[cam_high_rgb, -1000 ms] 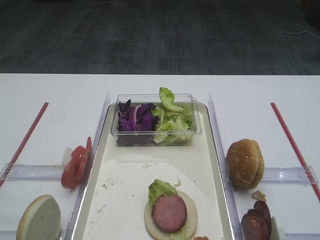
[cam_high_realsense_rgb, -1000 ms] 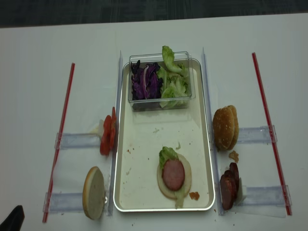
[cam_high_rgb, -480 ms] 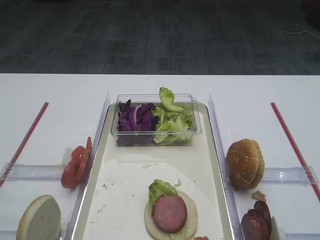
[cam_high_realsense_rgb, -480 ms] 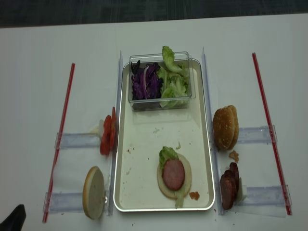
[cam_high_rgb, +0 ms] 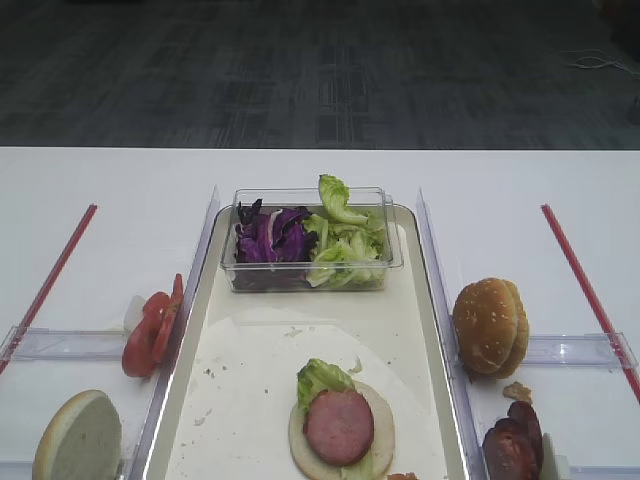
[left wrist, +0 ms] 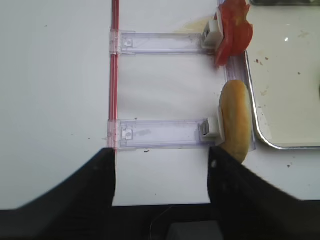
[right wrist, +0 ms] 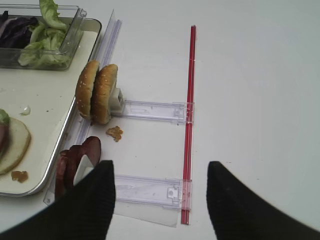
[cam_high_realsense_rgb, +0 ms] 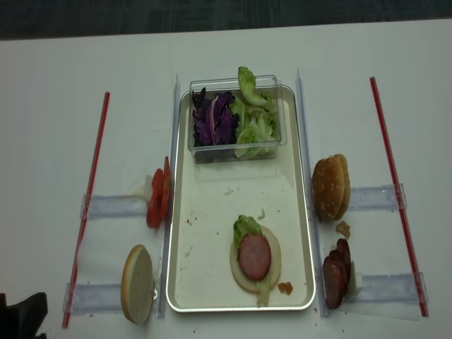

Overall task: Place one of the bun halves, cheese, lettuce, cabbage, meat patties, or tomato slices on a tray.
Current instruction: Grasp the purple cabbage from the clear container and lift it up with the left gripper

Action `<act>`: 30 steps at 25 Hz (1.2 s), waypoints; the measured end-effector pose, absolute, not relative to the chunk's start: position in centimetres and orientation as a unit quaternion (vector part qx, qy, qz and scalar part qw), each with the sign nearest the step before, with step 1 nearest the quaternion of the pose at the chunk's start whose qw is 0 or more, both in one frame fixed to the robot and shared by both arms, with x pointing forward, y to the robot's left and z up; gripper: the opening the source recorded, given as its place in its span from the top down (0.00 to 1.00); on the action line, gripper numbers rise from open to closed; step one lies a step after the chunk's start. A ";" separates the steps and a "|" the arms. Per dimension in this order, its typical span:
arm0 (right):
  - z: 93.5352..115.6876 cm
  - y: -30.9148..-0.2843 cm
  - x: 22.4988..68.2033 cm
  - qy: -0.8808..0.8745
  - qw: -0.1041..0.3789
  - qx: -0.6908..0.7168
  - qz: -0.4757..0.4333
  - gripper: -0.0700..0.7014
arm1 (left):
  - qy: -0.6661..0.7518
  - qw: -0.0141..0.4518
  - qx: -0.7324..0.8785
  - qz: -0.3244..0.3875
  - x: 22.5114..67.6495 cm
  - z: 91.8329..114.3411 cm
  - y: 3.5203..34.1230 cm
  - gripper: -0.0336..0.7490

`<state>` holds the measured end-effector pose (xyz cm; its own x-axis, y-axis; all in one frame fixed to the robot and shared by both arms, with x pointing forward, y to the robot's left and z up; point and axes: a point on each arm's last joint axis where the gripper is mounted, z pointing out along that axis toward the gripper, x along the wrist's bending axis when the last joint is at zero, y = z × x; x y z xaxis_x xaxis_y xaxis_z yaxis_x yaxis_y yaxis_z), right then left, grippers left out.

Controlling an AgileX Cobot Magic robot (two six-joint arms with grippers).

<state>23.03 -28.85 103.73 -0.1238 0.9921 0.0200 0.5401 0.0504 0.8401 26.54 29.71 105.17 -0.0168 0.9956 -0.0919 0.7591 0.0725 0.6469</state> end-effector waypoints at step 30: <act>103.7 -28.9 23.0 0.655 0.310 0.585 0.365 0.35 | 0.703 0.143 0.689 0.104 40.3 107.1 29.2 0.46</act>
